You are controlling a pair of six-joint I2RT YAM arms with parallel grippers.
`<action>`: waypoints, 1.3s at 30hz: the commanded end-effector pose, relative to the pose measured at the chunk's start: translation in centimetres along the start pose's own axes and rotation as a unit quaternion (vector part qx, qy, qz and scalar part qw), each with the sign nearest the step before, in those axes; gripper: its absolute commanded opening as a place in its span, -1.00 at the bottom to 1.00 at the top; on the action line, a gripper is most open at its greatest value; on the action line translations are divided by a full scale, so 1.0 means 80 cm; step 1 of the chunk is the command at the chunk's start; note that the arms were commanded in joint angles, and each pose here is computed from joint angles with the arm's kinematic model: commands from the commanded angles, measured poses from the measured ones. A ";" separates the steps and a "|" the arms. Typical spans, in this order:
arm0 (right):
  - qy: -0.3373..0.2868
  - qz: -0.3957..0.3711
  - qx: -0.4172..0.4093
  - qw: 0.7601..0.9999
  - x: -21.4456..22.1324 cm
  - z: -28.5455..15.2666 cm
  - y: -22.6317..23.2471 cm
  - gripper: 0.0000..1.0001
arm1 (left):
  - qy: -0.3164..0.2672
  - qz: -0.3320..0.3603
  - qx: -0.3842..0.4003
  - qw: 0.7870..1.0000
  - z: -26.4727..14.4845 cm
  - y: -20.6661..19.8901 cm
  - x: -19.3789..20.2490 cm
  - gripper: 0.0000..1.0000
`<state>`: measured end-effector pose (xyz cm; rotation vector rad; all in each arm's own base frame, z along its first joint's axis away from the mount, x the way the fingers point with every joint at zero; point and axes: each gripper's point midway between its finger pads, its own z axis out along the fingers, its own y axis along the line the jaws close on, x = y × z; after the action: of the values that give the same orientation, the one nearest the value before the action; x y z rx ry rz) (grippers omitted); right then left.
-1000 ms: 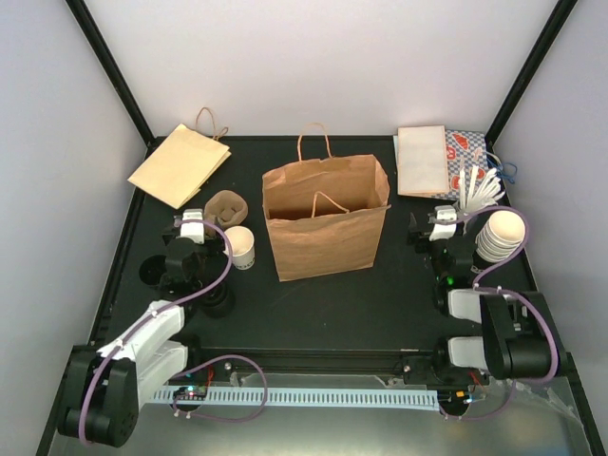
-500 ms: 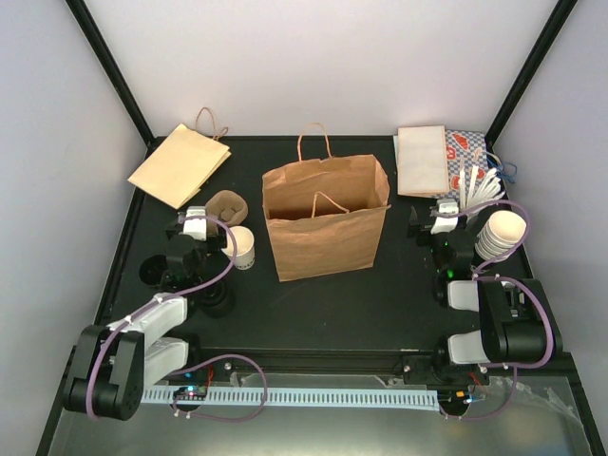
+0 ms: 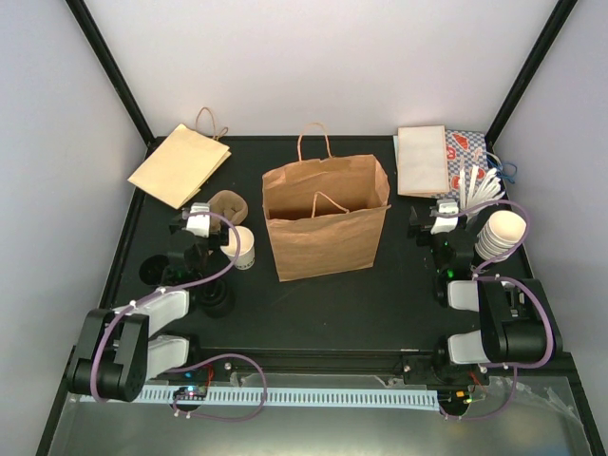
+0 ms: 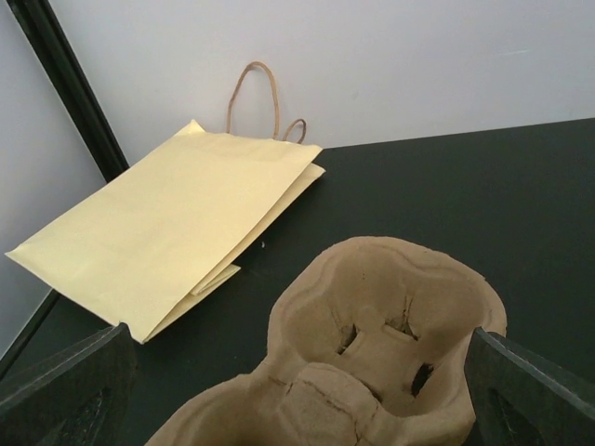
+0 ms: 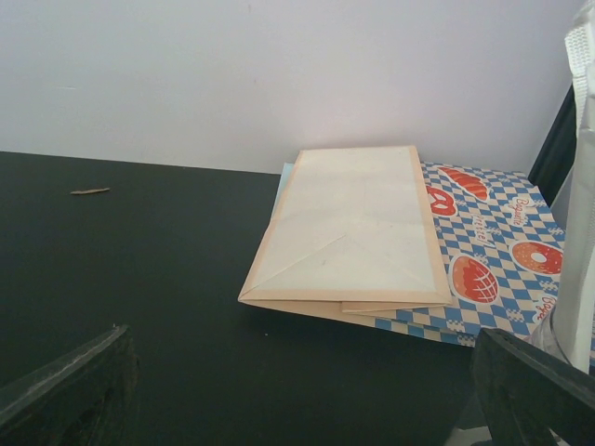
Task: Pack the takeout coffee
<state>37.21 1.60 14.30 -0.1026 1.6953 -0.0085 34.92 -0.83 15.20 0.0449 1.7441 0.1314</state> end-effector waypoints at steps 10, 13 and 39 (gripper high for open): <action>-0.023 0.003 0.010 1.000 -0.017 0.002 -0.006 1.00 | -0.041 0.012 0.027 0.999 0.026 -0.012 -0.029 0.97; -0.023 0.003 0.010 1.000 -0.017 0.003 -0.006 1.00 | -0.031 0.015 0.027 0.999 0.032 -0.012 -0.021 0.98; -0.023 0.003 0.010 1.000 -0.017 0.002 -0.006 1.00 | -0.034 -0.001 0.049 0.998 0.038 -0.010 -0.009 0.98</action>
<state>37.19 1.60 14.16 -0.1028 1.7010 -0.0084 38.03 -1.04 14.08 0.1021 1.7478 0.0767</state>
